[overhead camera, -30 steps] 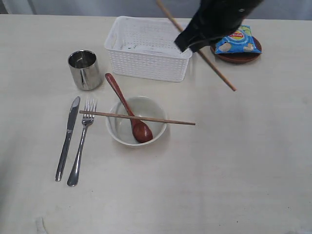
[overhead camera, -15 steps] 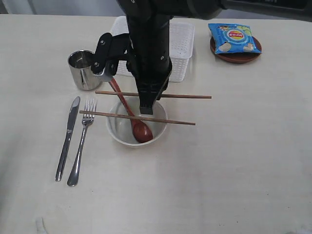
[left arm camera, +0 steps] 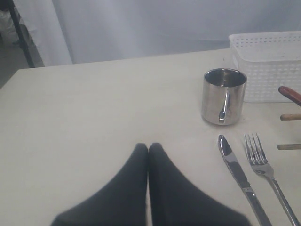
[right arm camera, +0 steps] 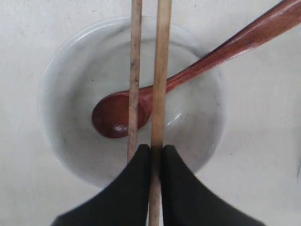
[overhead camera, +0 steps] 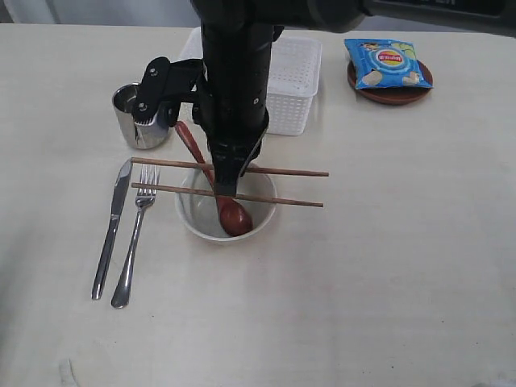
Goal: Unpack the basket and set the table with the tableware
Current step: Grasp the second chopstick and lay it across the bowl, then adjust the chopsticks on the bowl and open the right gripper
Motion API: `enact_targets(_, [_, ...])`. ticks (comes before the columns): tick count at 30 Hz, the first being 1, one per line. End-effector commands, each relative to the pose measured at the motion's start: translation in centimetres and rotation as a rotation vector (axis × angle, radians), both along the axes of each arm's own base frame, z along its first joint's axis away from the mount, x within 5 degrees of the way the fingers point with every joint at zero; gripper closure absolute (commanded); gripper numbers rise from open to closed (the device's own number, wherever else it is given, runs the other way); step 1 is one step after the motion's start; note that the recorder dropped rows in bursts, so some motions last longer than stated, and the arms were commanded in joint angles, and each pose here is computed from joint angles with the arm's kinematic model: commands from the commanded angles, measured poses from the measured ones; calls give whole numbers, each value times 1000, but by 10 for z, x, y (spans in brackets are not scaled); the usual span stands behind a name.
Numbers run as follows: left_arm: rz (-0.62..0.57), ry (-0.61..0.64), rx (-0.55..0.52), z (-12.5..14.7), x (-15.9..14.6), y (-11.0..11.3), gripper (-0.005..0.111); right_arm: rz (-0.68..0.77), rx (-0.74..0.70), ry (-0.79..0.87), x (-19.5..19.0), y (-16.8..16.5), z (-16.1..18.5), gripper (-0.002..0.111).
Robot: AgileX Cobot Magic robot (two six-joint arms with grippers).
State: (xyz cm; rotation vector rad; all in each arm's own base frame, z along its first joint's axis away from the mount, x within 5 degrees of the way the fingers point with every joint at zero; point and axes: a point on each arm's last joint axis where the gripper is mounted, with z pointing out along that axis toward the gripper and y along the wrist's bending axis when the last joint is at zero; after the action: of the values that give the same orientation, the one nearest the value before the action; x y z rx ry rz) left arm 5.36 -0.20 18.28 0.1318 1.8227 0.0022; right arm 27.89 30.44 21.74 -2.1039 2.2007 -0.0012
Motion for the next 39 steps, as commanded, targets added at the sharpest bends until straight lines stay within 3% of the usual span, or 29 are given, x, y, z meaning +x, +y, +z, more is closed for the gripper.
enact_targets(1, [-4,0,0,-1,0,0,107,2,29,26,-2,2,1,109])
enact_targets(12, [-4,0,0,-1,0,0,107,-10,41,41,-2,4,-2,109])
enact_targets(22, [-5,0,-3,-1,0,0,107,-86,-11,17,5,3,-18,109])
enact_targets(28, [-5,1,-6,-1,0,0,107,-136,26,54,12,-3,-18,109])
enact_targets(39, [-5,1,-6,-1,0,0,107,-77,55,94,10,-2,-18,109])
